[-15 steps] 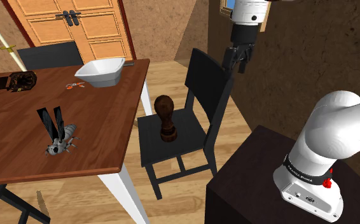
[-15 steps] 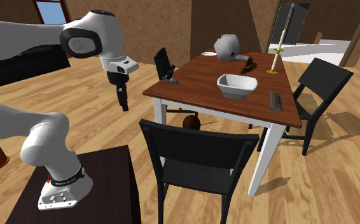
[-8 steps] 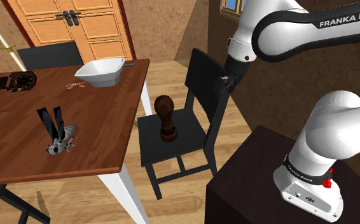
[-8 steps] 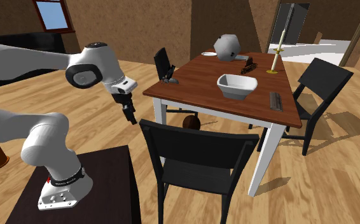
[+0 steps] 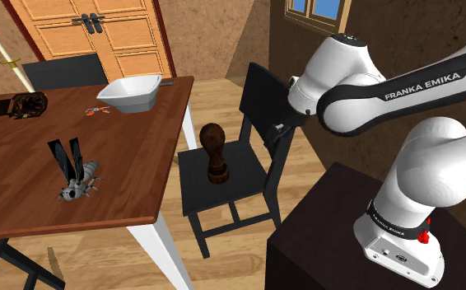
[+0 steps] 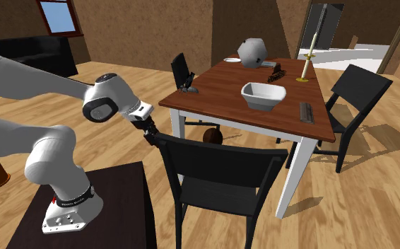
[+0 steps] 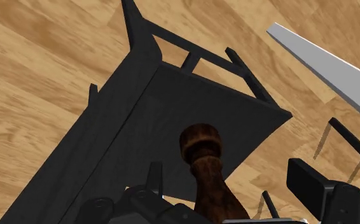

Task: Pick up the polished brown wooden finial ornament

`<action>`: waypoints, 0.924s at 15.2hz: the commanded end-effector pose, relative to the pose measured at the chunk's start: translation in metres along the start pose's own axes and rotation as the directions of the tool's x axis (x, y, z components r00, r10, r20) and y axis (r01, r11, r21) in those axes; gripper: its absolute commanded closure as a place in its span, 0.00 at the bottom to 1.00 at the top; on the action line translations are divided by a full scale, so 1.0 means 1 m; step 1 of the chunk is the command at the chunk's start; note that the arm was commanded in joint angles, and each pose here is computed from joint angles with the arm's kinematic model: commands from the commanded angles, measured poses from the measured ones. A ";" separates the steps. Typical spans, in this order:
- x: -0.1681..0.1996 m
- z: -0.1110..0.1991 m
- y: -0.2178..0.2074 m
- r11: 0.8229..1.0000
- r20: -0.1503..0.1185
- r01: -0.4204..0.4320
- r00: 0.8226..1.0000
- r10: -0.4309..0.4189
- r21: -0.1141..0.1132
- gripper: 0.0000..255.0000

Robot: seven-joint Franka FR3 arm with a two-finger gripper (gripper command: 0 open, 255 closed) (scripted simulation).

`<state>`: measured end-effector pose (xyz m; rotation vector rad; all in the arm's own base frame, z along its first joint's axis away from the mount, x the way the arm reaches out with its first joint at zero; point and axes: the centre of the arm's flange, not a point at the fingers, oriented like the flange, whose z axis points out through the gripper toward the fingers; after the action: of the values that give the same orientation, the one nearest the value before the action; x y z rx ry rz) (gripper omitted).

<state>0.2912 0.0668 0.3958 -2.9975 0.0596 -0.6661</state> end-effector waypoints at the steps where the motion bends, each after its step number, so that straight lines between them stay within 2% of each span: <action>1: -0.001 0.001 0.000 1.000 -0.007 0.000 1.000 0.000 0.000 0.00; 2: -0.001 0.001 0.000 1.000 -0.007 0.000 1.000 0.000 0.000 0.00; 3: -0.007 0.081 -0.015 1.000 -0.193 -0.010 0.981 0.007 -0.013 0.00; 4: 0.001 0.084 -0.001 0.999 -0.194 -0.014 0.981 0.008 -0.029 0.00; 5: -0.007 0.108 -0.019 1.000 -0.255 -0.013 0.967 0.009 -0.017 0.00; 9: -0.002 0.161 -0.027 1.000 -0.375 -0.021 0.927 0.011 -0.023 0.00; 14: 0.013 0.226 -0.036 0.999 -0.517 -0.032 0.856 0.011 -0.030 0.00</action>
<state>0.3912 0.1143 0.2159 -2.7677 0.1356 -1.4057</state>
